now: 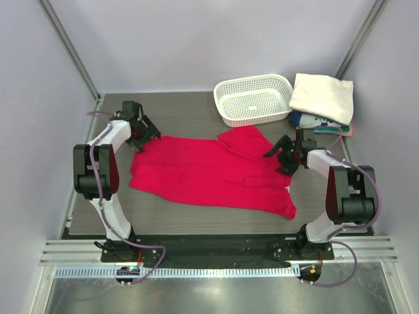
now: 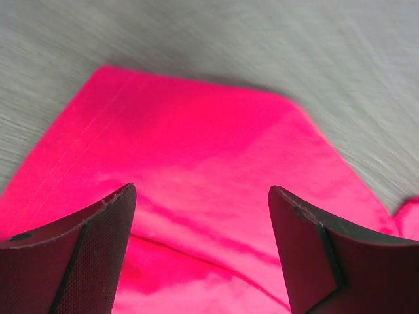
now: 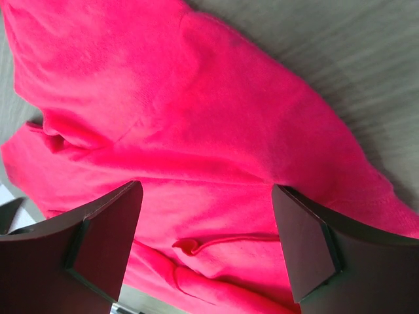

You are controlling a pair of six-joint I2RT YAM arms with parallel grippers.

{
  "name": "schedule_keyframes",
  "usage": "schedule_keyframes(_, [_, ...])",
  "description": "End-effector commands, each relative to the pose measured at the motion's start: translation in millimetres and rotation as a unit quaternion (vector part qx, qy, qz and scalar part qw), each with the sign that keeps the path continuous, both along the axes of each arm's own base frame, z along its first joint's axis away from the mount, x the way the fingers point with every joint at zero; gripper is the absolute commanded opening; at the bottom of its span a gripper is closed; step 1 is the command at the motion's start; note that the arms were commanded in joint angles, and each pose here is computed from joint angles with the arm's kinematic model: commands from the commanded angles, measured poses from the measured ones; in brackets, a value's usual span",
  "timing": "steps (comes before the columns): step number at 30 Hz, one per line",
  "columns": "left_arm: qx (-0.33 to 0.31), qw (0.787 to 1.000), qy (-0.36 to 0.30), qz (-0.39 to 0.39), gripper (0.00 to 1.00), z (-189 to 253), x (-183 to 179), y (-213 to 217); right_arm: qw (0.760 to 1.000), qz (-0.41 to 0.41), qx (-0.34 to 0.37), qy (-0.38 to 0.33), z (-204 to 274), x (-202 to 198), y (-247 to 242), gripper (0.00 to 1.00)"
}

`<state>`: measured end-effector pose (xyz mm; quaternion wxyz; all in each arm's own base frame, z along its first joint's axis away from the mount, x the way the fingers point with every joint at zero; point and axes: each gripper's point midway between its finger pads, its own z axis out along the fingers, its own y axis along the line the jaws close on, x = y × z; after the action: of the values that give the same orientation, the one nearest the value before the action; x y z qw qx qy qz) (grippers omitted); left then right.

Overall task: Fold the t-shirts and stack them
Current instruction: Fold the tshirt

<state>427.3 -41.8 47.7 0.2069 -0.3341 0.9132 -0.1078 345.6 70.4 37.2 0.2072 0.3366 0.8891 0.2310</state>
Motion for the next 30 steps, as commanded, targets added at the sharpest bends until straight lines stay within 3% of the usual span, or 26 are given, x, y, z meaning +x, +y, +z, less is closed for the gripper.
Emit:
schedule_keyframes(1, [0.058, 0.996, -0.065, -0.033, 0.83, 73, 11, 5, 0.998, -0.009, -0.044, 0.047, -20, -33, -11, 0.87])
schedule_keyframes(3, [0.101, 0.991, -0.090, -0.010, 0.84, 113, -6, 22, 0.998, 0.020, -0.053, 0.030, -8, -34, 4, 0.87])
schedule_keyframes(7, [0.146, 0.983, -0.103, 0.046, 0.84, 136, -57, 47, 0.997, 0.036, -0.066, -0.007, 19, -25, 13, 0.87])
schedule_keyframes(10, [0.133, 0.986, -0.076, 0.064, 0.82, 98, -104, 50, 0.995, 0.041, -0.085, -0.038, 42, -9, 12, 0.87])
schedule_keyframes(13, [0.097, 0.989, -0.070, 0.090, 0.78, 64, -127, 44, 0.993, 0.053, -0.092, -0.052, 58, 3, 13, 0.87])
schedule_keyframes(18, [0.056, 0.986, -0.076, 0.135, 0.70, 29, -140, 49, 0.992, 0.065, -0.092, -0.058, 68, 0, 14, 0.86])
schedule_keyframes(30, [0.085, 0.980, -0.066, 0.168, 0.62, -10, -150, 66, 0.991, 0.083, -0.097, -0.049, 59, -12, 14, 0.86])
